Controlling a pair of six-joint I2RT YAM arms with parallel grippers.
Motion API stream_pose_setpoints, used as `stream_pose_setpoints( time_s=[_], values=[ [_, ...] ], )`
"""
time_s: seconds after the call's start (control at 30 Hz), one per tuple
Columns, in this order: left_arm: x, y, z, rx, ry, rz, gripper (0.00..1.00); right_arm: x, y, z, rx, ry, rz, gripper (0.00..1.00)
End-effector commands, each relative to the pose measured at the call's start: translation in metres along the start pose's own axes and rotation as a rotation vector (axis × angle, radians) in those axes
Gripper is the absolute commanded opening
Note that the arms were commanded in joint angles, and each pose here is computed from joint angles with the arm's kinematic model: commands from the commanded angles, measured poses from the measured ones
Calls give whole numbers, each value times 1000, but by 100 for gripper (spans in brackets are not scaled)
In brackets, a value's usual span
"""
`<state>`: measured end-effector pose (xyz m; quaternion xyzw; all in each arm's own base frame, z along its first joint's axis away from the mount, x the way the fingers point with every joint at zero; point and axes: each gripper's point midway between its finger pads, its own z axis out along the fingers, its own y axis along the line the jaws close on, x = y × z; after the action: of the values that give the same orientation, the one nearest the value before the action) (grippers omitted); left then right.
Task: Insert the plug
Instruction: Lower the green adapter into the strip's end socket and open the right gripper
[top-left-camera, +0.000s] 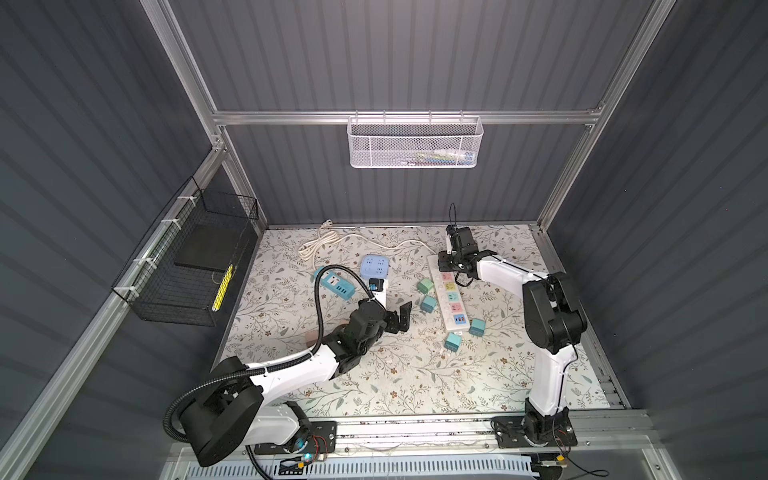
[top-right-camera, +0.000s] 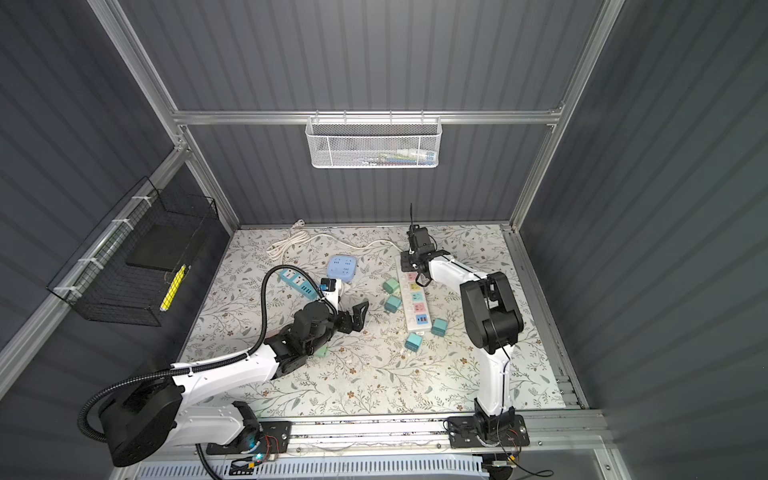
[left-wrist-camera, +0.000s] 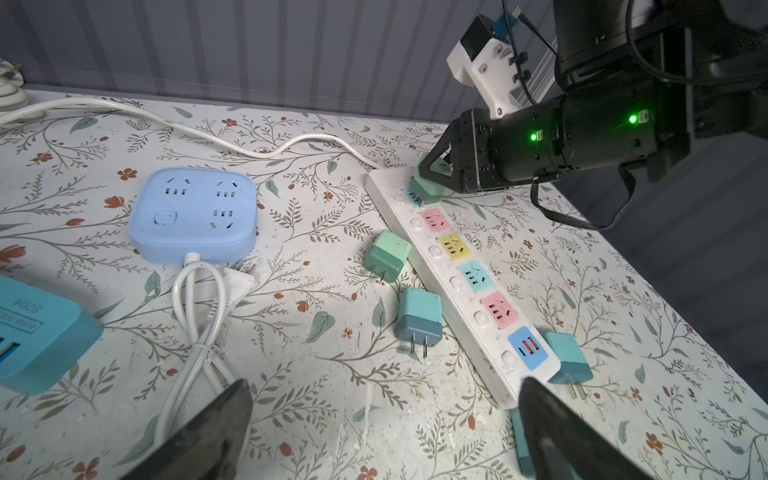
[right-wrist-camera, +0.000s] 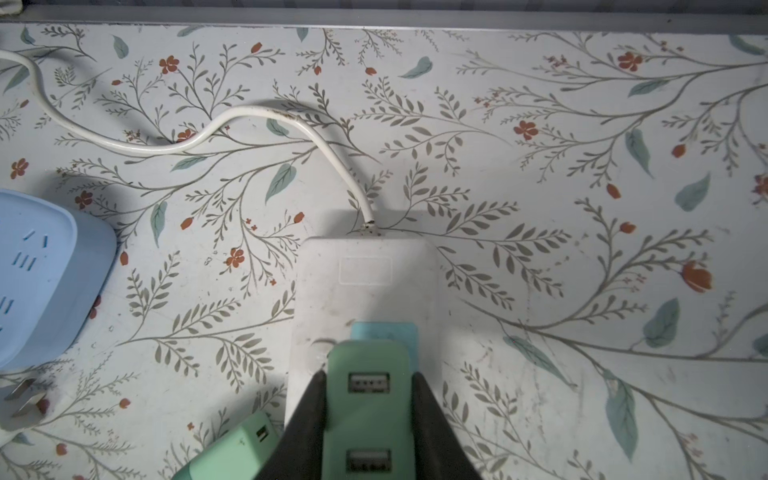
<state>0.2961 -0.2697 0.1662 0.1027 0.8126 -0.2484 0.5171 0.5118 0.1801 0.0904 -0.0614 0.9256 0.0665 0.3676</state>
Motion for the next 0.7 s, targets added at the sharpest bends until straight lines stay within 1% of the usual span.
stream_pose_setpoints(
  time_s=[0.0,0.17,0.3,0.4,0.53,0.67],
  values=[
    [-13,-5,3,19,-22,11,100,12,-5,13,35,45,-18,16],
    [-14,0,2,15,-30,2,100,8,-5,12,42,26,-9,16],
    [-14,0,2,22,-29,-1,100,-5,2,-5,8,-13,24,16],
    [-12,2,2,21,-29,-8,100,-14,3,-16,6,-47,20,15],
    [-10,3,4,26,-27,-14,100,-11,1,-5,26,-10,-10,15],
    [-10,3,5,28,-25,-16,100,-10,1,0,27,-12,-14,15]
  ],
)
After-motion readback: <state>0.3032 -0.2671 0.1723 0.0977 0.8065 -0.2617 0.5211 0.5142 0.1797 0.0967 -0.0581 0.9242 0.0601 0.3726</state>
